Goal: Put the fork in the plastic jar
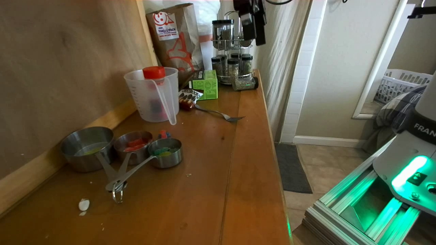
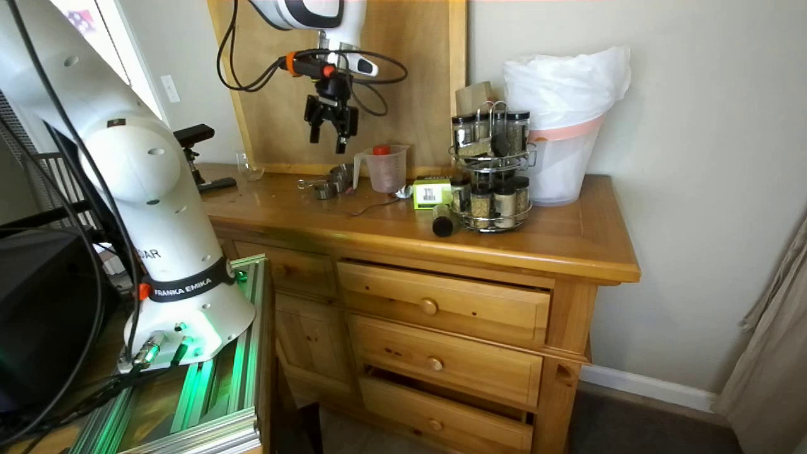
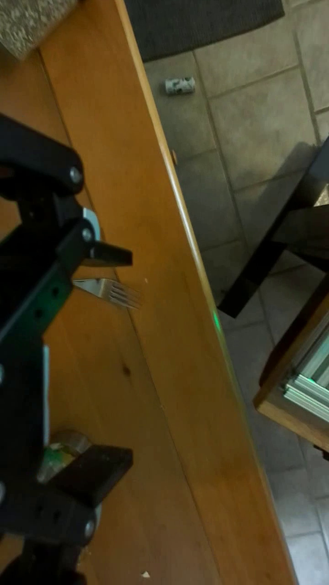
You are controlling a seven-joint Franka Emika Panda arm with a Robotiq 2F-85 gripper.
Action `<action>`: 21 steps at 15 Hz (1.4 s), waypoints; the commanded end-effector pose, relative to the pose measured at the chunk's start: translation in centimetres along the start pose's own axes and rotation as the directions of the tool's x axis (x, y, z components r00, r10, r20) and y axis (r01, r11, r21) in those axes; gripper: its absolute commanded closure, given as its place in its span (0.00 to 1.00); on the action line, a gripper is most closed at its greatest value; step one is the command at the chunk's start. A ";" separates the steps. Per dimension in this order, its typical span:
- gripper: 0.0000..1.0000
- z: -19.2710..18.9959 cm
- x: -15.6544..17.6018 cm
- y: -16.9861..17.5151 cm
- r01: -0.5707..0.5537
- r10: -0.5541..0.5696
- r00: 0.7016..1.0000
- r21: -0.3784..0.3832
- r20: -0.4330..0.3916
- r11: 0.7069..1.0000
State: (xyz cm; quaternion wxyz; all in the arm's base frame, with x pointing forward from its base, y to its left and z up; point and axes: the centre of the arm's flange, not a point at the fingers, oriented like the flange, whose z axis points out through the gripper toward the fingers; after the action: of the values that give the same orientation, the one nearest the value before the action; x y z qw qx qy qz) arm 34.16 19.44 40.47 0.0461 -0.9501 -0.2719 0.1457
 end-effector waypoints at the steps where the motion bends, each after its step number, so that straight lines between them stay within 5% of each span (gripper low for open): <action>1: 0.00 0.6 0.2 0.1 0.007 -0.007 1.000 0.005 0.019 1.000; 3: 0.00 1.1 0.4 0.2 0.015 -0.015 0.999 0.009 0.033 1.000; 7: 0.00 4.3 4.7 1.2 -0.008 0.021 0.994 0.117 -0.109 0.993; 11: 0.00 7.7 7.9 2.3 -0.107 0.118 0.970 0.064 -0.211 0.992; 19: 0.00 13.0 10.8 2.1 -0.298 0.274 0.930 -0.068 -0.243 0.952; 21: 0.10 13.6 11.1 2.1 -0.333 0.300 0.920 -0.099 -0.252 0.938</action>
State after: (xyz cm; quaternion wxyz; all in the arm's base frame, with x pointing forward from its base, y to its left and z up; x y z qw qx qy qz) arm 39.75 22.69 25.49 0.0171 -0.9893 -0.1417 0.0302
